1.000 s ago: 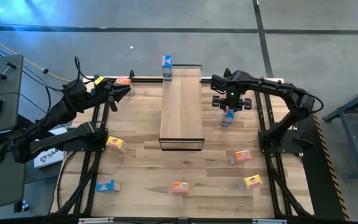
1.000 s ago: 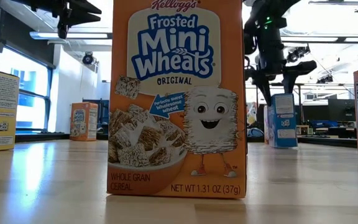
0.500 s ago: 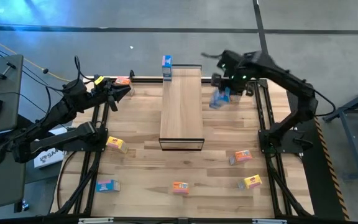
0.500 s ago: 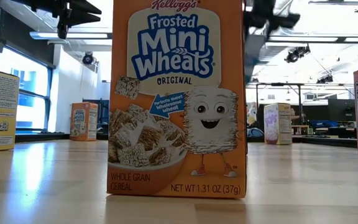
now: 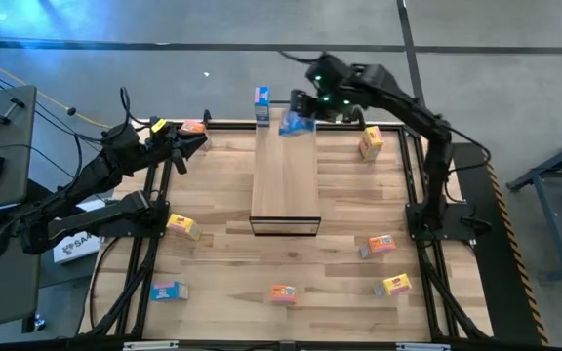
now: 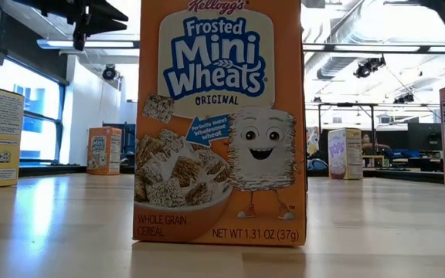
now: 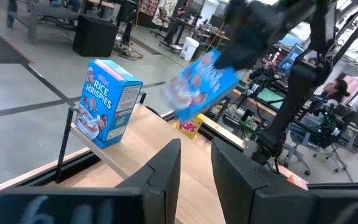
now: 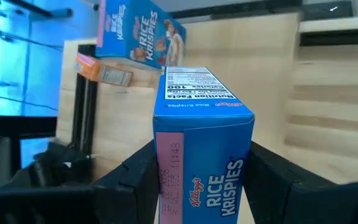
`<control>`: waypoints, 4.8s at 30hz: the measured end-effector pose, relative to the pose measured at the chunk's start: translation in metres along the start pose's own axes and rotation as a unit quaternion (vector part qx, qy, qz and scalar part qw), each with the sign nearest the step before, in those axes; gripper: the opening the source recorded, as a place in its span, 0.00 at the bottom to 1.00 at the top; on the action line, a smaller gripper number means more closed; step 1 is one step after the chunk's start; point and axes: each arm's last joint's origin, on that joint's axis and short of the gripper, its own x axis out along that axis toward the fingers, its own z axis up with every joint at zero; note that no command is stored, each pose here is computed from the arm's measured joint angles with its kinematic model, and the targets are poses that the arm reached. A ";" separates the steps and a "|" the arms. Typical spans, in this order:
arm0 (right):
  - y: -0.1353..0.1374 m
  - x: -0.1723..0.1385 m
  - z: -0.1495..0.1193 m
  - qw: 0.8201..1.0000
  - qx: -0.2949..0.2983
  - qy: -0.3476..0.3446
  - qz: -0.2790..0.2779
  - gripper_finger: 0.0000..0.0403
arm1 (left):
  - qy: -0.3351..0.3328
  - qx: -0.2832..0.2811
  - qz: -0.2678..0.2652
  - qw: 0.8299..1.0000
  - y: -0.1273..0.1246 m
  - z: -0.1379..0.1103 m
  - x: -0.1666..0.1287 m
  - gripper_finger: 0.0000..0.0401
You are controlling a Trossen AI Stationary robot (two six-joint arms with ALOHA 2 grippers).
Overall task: Stack cereal on shelf
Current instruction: Put the right blue cereal box on the shelf aligned with the blue cereal box
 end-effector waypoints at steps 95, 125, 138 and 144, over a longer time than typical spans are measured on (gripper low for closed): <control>-0.068 0.116 -0.059 0.968 -0.140 -0.182 0.101 0.00 | 0.000 -0.018 0.045 0.999 0.010 0.001 0.009 0.00; -0.066 0.079 -0.044 0.933 -0.307 -0.181 0.043 0.00 | 0.006 -0.014 0.048 0.999 0.011 0.000 0.011 0.00; -0.043 0.097 -0.089 0.906 -0.375 -0.197 0.018 0.02 | 0.014 -0.011 0.051 0.999 0.012 -0.002 0.015 0.00; -0.039 0.110 -0.081 0.901 -0.367 -0.228 0.021 0.03 | 0.024 -0.012 0.055 0.998 0.014 -0.003 0.020 0.00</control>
